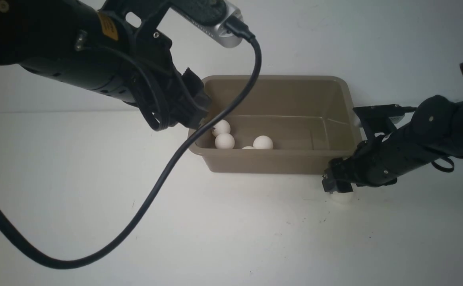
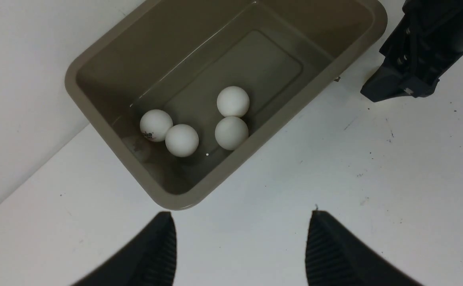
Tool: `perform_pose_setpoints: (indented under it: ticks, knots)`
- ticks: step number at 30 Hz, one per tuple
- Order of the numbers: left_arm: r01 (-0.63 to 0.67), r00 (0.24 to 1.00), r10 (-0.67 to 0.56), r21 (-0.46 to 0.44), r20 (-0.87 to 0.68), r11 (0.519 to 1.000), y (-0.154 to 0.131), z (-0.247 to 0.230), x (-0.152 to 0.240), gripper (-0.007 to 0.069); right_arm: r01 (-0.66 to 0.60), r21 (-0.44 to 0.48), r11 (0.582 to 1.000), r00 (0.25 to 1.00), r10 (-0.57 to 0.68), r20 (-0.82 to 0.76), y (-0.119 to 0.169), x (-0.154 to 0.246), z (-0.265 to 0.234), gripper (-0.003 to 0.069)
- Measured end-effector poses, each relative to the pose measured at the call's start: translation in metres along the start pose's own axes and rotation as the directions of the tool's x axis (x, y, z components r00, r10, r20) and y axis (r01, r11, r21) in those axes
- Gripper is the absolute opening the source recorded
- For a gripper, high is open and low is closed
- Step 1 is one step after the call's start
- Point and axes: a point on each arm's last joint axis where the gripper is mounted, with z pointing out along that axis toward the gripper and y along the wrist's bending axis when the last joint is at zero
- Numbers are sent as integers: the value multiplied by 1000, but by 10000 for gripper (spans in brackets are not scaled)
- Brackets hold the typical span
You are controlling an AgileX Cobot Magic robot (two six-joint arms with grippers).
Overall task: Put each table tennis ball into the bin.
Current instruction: Use the right arm to clamp the table tennis ball closest to it
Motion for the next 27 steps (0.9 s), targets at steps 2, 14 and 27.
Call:
perform_pose_setpoints:
  ticks: [2, 14, 27]
  knots:
    - [0, 1000, 0, 0, 0, 1000, 0, 0, 0, 396, 0, 0, 1000, 1000, 0, -1, 0, 0, 0, 534]
    - [0, 1000, 0, 0, 0, 1000, 0, 0, 0, 396, 12, -6, 1000, 1000, -12, -26, 1, 2, 0, 534]
    - [1, 1000, -1, -1, 3, 1000, 0, 0, 0, 396, 14, 0, 1000, 999, -14, -50, -2, 6, 11, 526]
